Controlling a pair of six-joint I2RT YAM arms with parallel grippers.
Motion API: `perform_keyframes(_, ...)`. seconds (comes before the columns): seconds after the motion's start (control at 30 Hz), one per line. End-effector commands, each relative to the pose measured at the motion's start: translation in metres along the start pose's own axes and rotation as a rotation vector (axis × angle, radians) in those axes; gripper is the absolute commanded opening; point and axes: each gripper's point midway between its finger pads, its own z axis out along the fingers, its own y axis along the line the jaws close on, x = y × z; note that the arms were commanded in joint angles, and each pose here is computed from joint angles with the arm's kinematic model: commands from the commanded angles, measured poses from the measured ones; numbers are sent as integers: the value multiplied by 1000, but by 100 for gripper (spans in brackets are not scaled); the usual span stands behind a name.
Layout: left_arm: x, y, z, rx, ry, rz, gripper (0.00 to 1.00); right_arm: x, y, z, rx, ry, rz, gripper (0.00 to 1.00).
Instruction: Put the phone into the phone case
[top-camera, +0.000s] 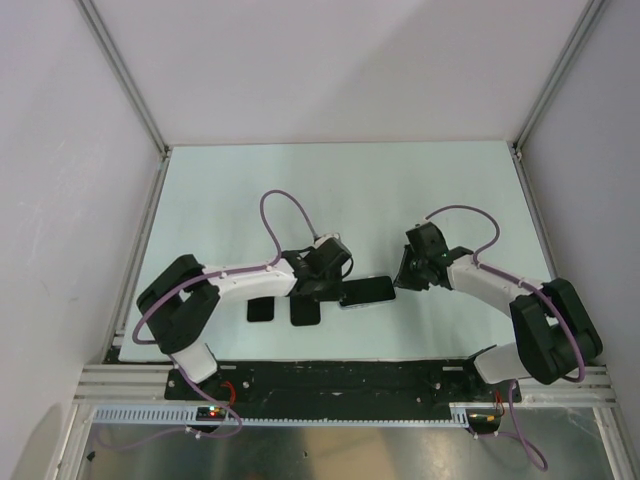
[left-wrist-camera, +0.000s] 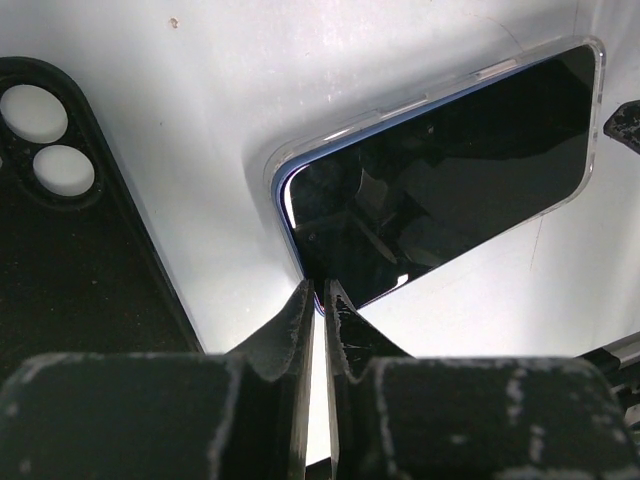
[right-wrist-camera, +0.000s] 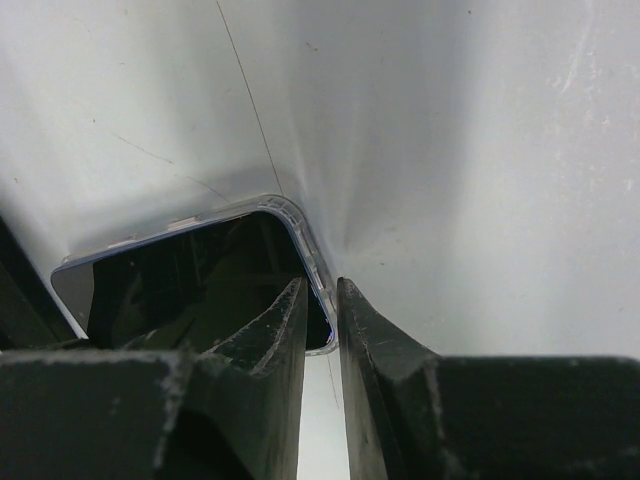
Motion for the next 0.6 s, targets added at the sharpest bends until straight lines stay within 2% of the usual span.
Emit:
perform_keyframes(0.0, -10, -18, 0, 45, -25, 5, 11, -2, 3, 4, -18, -10, -16, 23)
perform_keyframes(0.57, -2, -10, 17, 4, 8, 8, 5, 7, 1, 14, -9, 17, -19, 20)
